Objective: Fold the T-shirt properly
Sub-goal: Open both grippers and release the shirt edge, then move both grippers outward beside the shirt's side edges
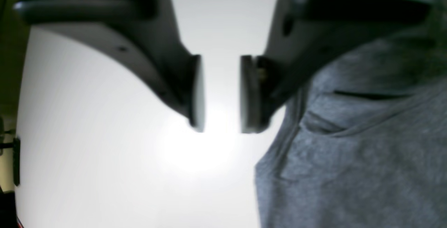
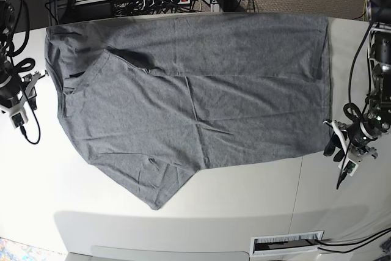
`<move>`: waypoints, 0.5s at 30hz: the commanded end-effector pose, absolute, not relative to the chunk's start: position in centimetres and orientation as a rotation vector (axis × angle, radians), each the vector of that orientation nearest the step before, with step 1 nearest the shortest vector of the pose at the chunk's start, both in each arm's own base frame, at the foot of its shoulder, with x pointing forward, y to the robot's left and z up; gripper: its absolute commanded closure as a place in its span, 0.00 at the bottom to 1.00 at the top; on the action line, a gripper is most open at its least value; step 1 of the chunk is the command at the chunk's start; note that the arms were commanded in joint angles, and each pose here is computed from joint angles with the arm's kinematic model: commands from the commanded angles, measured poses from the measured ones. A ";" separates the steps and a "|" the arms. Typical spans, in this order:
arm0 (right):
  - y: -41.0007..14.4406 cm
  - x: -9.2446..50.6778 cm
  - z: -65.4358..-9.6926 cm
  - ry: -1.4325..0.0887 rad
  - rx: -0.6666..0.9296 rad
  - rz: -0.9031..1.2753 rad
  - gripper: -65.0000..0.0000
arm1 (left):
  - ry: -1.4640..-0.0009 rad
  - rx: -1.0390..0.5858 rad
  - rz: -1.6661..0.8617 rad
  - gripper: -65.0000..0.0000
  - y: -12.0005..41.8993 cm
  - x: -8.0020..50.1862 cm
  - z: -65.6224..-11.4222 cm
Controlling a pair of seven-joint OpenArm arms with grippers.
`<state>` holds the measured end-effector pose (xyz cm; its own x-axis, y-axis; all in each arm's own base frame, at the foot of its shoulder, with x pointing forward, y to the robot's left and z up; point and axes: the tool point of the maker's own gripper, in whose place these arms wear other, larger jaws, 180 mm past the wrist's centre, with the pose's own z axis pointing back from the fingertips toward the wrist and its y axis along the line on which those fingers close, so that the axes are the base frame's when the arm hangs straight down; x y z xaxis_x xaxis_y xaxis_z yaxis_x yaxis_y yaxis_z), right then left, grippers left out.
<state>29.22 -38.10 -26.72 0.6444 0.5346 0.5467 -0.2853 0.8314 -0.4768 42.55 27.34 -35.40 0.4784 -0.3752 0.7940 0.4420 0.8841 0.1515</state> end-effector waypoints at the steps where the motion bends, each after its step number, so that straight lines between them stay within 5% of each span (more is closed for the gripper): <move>1: -38.5 30.2 -24.8 -0.777 -0.393 0.484 0.66 | -1.012 -0.072 -0.491 0.64 28.0 44.1 -33.0; 15: -38.7 30.8 -23.4 -0.800 -0.393 0.492 0.66 | -0.970 -0.071 -0.352 0.60 30.9 46.1 -33.7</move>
<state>29.94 -38.22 -25.53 0.6309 0.5291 0.5675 -0.2806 0.8375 -0.4689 44.27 29.95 -36.85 0.5776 -0.2722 0.7696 0.3450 0.9358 0.0721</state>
